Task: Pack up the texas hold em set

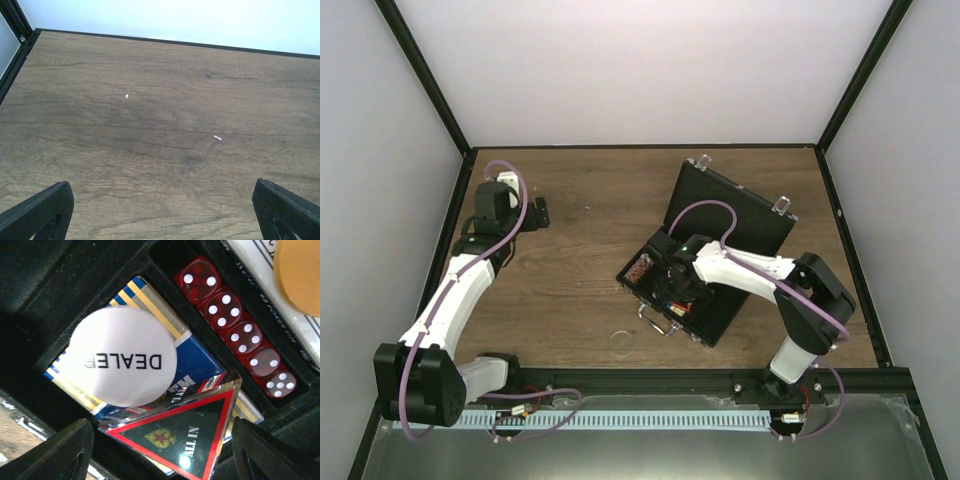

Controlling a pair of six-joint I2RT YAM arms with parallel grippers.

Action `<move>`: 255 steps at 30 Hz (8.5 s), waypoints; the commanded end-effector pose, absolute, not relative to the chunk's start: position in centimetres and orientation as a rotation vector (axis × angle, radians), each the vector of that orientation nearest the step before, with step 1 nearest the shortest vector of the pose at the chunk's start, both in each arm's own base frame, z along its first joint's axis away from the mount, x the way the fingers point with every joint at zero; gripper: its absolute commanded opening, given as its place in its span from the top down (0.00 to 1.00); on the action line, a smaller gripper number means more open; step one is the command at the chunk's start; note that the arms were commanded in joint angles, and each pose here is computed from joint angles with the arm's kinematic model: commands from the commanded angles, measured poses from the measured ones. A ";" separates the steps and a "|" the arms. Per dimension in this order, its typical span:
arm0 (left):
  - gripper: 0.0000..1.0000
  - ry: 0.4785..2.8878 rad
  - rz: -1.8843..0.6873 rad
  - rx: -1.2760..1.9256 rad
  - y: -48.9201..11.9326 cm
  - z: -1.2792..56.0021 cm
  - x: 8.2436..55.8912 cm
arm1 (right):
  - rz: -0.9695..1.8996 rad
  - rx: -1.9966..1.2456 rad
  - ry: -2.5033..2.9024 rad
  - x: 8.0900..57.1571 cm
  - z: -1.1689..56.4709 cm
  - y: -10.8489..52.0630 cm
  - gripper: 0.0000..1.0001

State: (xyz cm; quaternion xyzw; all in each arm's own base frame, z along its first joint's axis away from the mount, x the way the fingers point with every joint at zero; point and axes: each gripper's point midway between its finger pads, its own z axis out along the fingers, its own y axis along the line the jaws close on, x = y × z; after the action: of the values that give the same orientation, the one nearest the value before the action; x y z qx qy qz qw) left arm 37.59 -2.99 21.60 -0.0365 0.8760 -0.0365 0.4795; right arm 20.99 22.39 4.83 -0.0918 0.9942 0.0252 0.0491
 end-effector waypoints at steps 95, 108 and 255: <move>0.00 2.092 -0.067 -0.100 -2.6 23.1 37.3 | 0.239 -0.629 2.834 12.7 6.7 36.3 0.05; 0.00 2.090 -0.071 -0.101 -2.6 23.1 37.3 | 0.145 -0.700 2.873 11.1 3.8 37.1 0.07; 0.00 2.115 -0.058 -0.118 -2.6 22.2 37.0 | 0.146 0.265 2.187 32.3 30.8 0.2 0.00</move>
State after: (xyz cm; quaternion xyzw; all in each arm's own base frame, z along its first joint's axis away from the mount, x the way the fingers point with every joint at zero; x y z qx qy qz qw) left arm 37.34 -2.49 22.02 -0.0469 0.8731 -0.0220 0.4847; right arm 31.65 1.68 28.09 0.1013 0.9007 0.0707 0.4166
